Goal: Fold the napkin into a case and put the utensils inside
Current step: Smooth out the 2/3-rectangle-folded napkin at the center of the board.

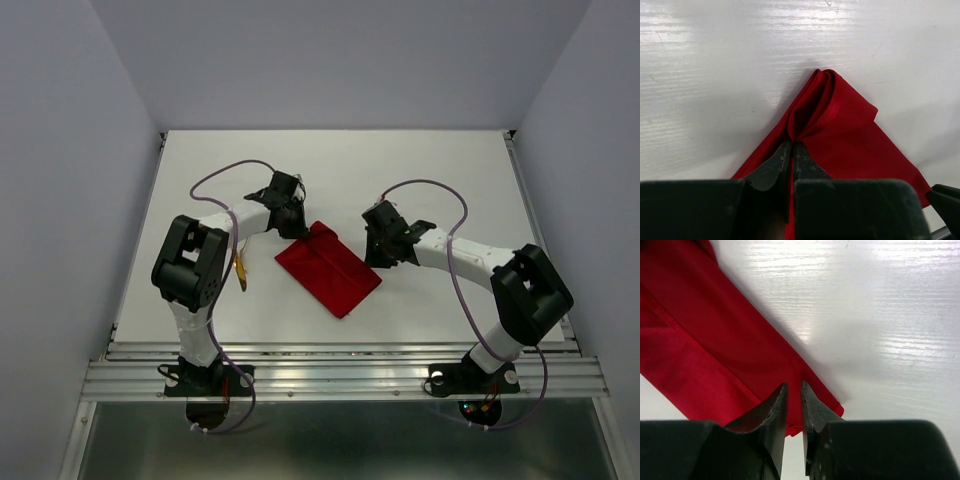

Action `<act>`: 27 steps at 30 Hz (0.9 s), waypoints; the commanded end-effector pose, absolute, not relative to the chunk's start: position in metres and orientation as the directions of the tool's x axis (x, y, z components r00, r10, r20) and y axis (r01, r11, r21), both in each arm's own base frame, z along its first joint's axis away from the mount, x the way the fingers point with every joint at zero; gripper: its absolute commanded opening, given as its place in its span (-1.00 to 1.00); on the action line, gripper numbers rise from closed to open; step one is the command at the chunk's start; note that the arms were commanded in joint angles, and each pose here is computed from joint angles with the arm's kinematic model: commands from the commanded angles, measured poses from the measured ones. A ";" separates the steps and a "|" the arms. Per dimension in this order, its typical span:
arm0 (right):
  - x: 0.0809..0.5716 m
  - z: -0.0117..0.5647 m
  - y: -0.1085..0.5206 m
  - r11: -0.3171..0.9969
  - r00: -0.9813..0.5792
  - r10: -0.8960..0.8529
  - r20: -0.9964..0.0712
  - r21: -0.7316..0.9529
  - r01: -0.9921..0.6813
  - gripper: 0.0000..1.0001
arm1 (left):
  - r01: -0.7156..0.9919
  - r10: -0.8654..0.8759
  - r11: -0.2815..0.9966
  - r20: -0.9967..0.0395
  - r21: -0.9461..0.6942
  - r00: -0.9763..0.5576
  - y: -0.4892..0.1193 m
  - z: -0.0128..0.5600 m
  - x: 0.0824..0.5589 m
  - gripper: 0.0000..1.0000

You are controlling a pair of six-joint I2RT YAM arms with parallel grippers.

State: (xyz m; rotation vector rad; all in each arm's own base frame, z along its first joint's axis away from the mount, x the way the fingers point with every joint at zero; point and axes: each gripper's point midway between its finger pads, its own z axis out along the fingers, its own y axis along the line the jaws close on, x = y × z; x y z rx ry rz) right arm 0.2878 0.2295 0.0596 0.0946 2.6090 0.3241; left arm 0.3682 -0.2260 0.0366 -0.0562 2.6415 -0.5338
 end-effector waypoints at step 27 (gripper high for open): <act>0.315 0.088 0.255 0.955 -0.833 0.081 -0.547 0.280 -0.092 -0.64 | 0.067 -0.104 0.929 -0.431 -0.363 -0.896 -0.219 0.030 0.387 -1.00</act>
